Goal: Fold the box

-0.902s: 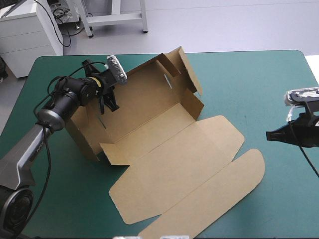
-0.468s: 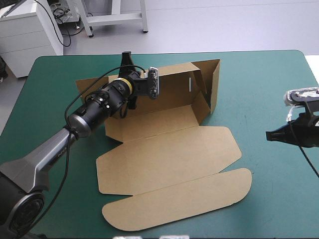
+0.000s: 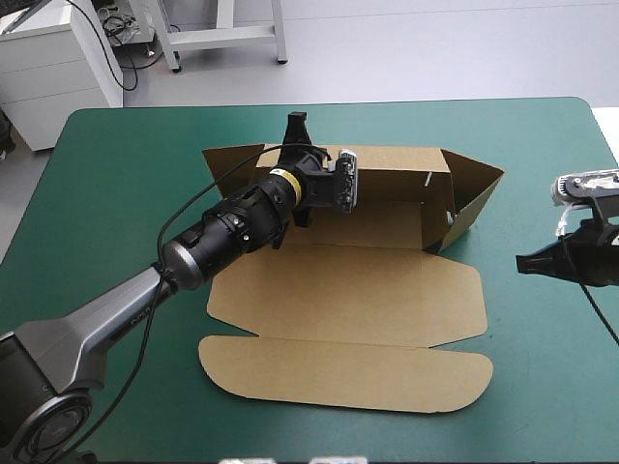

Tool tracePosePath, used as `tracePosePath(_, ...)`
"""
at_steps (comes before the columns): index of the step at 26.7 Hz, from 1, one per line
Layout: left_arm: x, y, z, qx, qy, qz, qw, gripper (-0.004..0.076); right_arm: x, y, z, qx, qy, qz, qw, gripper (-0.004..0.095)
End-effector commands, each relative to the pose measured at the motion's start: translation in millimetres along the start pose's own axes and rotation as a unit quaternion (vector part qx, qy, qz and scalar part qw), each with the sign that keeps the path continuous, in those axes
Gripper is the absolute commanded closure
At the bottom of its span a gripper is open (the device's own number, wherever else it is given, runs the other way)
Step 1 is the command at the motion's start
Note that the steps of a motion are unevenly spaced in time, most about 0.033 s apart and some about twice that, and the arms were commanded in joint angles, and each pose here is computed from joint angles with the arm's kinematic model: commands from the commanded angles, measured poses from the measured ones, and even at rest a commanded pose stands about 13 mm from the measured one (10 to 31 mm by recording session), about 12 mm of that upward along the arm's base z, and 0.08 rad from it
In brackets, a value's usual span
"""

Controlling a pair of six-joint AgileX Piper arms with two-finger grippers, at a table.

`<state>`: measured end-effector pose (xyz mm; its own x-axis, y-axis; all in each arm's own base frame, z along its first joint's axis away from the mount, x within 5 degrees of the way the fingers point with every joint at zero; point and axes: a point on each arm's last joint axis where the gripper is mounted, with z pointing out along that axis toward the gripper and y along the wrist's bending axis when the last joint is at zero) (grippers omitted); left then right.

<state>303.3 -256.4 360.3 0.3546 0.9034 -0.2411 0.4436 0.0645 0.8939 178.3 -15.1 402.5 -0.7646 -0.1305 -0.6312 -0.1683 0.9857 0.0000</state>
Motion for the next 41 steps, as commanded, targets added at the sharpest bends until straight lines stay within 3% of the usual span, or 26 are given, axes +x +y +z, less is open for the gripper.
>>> tracePosePath(1,-12,28,-25,-0.055,-0.045,-0.035,0.997,0.0731,-7,0,-9,0.007,-0.037,-0.001,0.999,0.0928)
tracePosePath(19,-4,-1,22,-0.050,0.014,0.033,0.998,0.0731,-12,2,-10,-0.004,-0.066,0.010,0.998,0.0928)
tracePosePath(25,-3,-3,28,-0.067,0.020,0.018,0.997,0.0731,-21,4,-5,-0.034,-0.079,0.026,0.996,0.0928)
tracePosePath(29,-1,-4,30,-0.065,0.030,0.019,0.997,0.0731,-36,-1,0,-0.041,-0.081,0.030,0.995,0.0926)
tracePosePath(37,0,-5,31,-0.064,0.036,0.019,0.997,0.0731,-104,-13,-16,-0.055,-0.138,0.031,0.988,0.0926)
tracePosePath(40,0,-5,31,-0.064,0.036,0.019,0.997,0.0731,-120,-17,-16,-0.059,-0.137,0.024,0.988,0.0890)
tracePosePath(41,0,-5,31,-0.064,0.036,0.019,0.997,0.0731,-125,-18,-16,-0.060,-0.138,0.023,0.988,0.0832)
